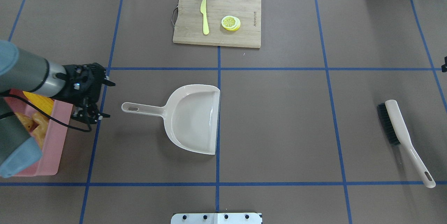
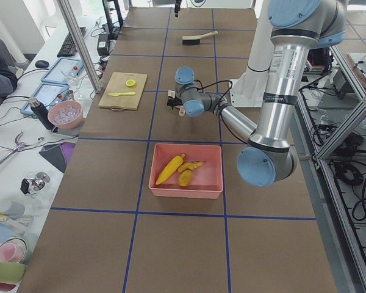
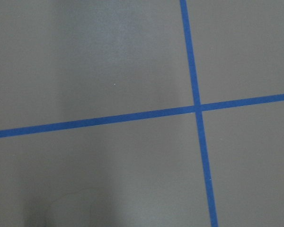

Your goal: Sweep and dump trash into bin

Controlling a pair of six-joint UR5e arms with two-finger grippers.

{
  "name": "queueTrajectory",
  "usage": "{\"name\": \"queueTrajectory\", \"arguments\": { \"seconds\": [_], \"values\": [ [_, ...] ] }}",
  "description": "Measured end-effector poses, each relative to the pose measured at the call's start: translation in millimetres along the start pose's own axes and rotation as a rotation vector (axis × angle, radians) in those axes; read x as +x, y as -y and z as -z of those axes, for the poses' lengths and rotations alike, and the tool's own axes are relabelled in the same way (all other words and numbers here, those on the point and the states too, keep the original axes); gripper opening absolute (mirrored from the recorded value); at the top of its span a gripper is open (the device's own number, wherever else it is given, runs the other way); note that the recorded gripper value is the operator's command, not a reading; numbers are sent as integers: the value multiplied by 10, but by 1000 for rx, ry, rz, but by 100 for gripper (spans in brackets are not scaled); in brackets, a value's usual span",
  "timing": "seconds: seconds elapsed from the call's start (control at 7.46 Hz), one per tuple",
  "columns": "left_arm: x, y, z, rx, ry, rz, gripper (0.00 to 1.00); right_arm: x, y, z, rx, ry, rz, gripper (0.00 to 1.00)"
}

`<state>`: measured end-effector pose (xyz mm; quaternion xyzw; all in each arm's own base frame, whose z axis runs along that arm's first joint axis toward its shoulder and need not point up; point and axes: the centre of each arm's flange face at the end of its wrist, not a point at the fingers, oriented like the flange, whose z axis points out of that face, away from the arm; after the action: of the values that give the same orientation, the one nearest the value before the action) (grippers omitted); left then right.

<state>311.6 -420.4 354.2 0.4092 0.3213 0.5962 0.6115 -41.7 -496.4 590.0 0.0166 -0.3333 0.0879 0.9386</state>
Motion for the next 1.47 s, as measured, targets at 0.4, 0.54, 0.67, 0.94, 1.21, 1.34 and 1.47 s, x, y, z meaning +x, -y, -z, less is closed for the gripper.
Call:
{"name": "queueTrajectory", "arguments": {
  "seconds": [0.4, 0.54, 0.67, 0.94, 1.21, 1.34, 1.47],
  "values": [
    [-150, -1405, 838, -216, 93, 312, 98, 447, 250, -116, 28, 4, -46, 100],
    [-72, -2050, 1157, -272, 115, 484, 98, 509, 276, -116, 34, 5, -53, 100],
    [123, -2625, 1382, -285, 103, 703, 98, 512, 319, -119, 38, 5, -52, 100],
    [544, -3602, 1697, -260, 102, 1204, 98, 383, 360, 21, 57, 24, -35, 100],
    [787, -4234, 1898, -242, 148, 1450, 98, 195, 329, 267, 35, 52, -42, 100],
    [845, -4416, 2000, -241, 187, 1504, 98, 195, 298, 353, 29, 59, -23, 100],
    [872, -4525, 2069, -252, 227, 1541, 98, 251, 255, 407, 30, 60, 17, 100]
  ]
}}
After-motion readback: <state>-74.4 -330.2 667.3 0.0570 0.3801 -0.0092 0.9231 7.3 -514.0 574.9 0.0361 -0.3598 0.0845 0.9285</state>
